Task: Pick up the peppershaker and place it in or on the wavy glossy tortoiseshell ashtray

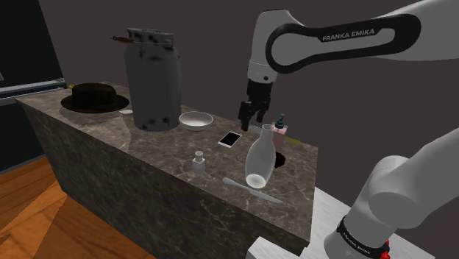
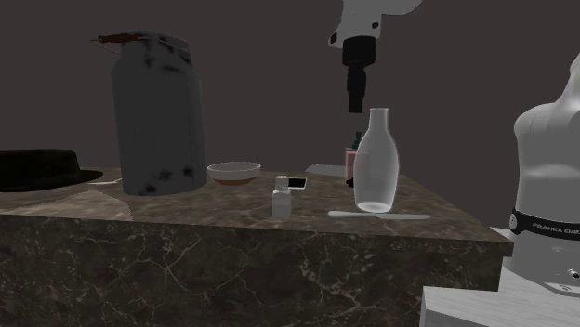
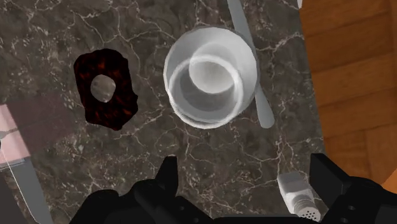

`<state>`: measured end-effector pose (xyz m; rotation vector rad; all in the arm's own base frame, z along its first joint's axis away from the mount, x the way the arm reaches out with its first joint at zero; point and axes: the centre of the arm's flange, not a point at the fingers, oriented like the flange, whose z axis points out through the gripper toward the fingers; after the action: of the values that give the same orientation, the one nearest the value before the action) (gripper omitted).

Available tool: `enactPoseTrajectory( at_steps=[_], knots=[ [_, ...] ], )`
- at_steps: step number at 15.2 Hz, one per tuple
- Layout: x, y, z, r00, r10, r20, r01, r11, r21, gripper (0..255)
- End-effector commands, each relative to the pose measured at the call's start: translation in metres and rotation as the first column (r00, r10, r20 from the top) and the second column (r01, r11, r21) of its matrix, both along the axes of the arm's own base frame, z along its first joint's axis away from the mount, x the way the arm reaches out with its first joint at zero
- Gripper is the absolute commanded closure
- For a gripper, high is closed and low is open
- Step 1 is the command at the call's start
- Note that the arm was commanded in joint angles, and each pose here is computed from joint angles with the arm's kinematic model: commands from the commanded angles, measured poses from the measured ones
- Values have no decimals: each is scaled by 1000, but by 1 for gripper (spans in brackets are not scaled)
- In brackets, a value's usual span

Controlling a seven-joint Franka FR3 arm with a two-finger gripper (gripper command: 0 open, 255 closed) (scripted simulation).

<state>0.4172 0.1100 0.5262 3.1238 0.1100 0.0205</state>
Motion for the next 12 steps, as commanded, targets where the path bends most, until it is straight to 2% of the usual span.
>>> enactPoseTrajectory(
  at_steps=[1,12],
  knots=[
    [19,15,-13,1000,-3,0,3,1000,2,0],
    [118,89,-90,1000,-18,-10,18,1000,6,0]
  ],
)
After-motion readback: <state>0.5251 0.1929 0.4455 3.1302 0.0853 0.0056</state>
